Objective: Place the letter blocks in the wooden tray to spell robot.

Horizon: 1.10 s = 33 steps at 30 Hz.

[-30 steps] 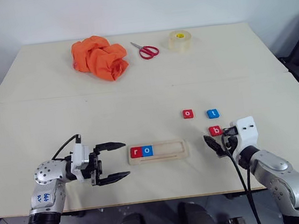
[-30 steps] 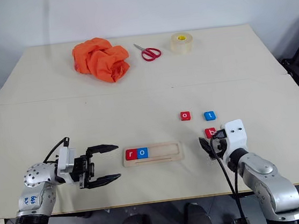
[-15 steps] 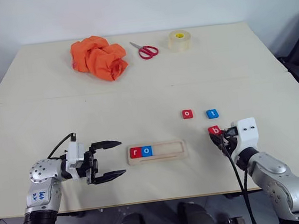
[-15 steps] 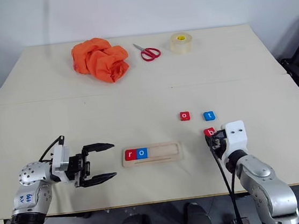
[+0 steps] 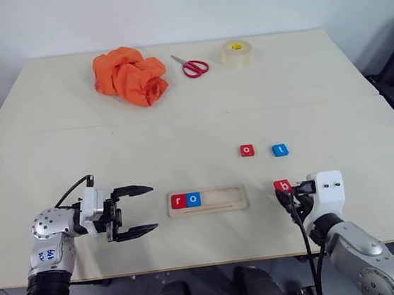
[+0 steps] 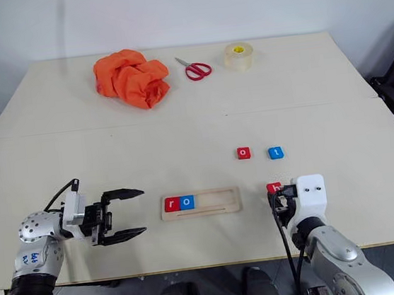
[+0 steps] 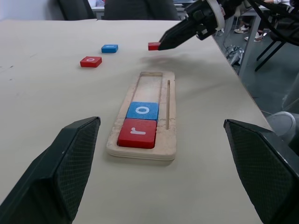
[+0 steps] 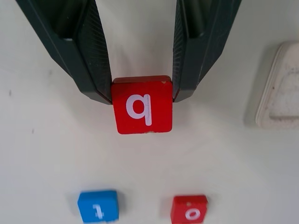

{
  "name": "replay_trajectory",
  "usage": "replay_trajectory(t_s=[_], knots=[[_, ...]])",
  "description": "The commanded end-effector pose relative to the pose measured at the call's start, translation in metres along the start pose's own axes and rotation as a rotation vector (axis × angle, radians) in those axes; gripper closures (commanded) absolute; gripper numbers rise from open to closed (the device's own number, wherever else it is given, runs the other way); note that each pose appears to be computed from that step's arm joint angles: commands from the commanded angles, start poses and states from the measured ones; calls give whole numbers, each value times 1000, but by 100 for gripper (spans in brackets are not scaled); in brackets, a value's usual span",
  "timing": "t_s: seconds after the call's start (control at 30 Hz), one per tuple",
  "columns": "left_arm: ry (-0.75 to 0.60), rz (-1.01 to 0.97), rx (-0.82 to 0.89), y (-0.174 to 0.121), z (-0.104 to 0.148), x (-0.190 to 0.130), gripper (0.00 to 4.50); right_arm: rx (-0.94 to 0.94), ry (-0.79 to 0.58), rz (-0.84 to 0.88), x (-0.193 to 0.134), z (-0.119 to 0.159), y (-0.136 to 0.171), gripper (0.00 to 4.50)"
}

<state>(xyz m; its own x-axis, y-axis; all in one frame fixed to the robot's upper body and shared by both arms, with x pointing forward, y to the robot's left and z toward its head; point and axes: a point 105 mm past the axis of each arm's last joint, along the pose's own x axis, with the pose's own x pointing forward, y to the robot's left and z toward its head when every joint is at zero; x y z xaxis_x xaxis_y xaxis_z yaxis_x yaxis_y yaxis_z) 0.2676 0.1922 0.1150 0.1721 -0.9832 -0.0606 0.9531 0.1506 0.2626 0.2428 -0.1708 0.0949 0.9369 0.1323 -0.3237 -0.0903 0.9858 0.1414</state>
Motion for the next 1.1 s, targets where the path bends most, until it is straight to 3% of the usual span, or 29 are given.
replay_trajectory(t_s=[0.03,0.27,0.43,0.7,0.9,1.1], knots=[[8,-6,26,2,2,-2,0,5,-51,8,-6,12,2,228],[-1,-5,34,4,3,1,0,-103,-52,150,-10,20,11,2],[-6,-12,38,5,1,4,0,-370,13,391,-17,31,8,2],[-23,-46,45,0,0,9,0,-689,225,622,6,46,-30,2],[-18,-36,54,-3,-1,6,0,-812,314,711,25,51,-47,2],[-19,-3,64,-8,-1,5,0,-851,331,792,36,48,-42,2]])
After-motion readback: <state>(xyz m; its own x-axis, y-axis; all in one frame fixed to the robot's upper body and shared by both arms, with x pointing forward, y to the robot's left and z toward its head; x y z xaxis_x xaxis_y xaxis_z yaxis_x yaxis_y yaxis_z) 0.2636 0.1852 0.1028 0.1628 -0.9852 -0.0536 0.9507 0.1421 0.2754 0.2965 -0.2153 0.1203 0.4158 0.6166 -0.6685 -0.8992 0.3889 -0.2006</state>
